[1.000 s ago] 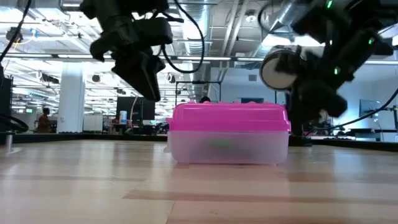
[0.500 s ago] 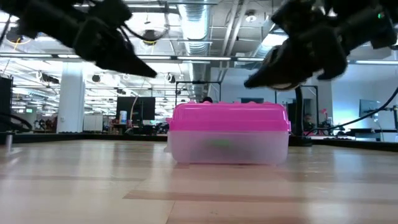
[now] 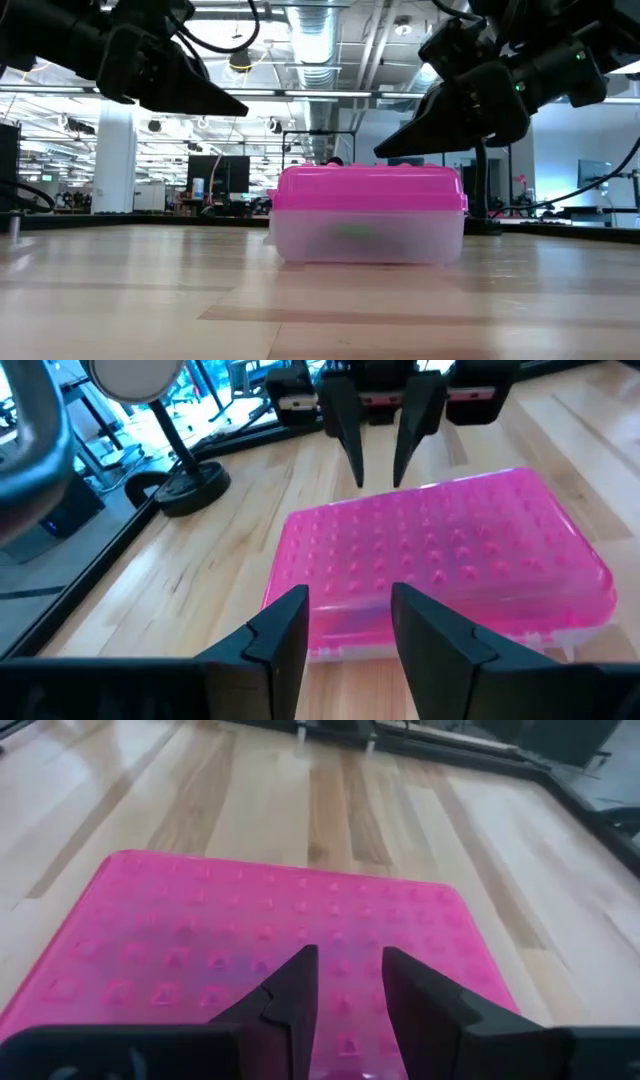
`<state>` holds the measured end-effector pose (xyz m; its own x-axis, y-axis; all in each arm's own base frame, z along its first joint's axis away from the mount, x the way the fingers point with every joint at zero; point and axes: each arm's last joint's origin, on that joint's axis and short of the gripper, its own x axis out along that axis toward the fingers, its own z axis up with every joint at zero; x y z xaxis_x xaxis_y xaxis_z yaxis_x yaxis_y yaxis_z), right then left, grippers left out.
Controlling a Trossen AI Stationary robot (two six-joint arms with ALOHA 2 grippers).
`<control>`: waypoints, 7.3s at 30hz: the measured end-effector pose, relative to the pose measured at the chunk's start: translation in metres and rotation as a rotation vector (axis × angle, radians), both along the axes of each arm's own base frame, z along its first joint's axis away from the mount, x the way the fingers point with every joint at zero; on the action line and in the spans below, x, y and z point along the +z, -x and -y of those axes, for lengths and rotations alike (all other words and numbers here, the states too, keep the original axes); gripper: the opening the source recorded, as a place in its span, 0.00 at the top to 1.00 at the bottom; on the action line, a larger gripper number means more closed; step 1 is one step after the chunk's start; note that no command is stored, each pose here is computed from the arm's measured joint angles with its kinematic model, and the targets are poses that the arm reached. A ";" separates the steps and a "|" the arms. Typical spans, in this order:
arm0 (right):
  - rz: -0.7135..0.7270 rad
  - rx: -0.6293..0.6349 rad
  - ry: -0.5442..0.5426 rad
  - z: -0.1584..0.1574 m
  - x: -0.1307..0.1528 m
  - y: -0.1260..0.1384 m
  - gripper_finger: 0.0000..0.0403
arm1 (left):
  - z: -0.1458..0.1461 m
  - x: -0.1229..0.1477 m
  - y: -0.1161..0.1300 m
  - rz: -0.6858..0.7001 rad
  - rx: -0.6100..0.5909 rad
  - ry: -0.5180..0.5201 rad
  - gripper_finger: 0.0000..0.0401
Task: Pick & place school supplies into a supply box
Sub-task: Close the supply box, then return to Home Position
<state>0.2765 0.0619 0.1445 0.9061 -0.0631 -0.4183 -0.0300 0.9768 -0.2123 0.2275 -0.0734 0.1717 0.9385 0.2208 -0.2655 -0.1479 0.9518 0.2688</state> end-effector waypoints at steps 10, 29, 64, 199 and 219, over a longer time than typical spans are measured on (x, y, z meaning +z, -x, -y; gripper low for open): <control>-0.035 0.022 -0.042 0.003 -0.003 0.000 0.73 | 0.000 0.000 0.000 0.003 -0.001 0.003 0.65; -0.028 0.003 -0.037 0.007 -0.028 -0.011 0.73 | 0.000 0.001 0.000 0.007 -0.002 0.007 0.65; -0.114 0.028 -0.035 -0.009 -0.005 0.011 0.73 | 0.000 -0.005 0.002 -0.057 -0.023 0.003 0.65; 0.022 0.154 -0.052 -0.042 0.010 0.016 0.73 | 0.004 0.008 -0.003 0.053 -0.153 0.001 0.65; 0.250 0.014 0.268 -0.009 0.089 0.044 0.73 | -0.089 0.051 -0.020 0.327 -0.318 -0.037 0.65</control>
<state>0.2323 0.0709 0.2330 0.9798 -0.1272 -0.1541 0.0422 0.8855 -0.4626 0.2477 0.0152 0.2227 0.9944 -0.0876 0.0589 0.0669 0.9543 0.2911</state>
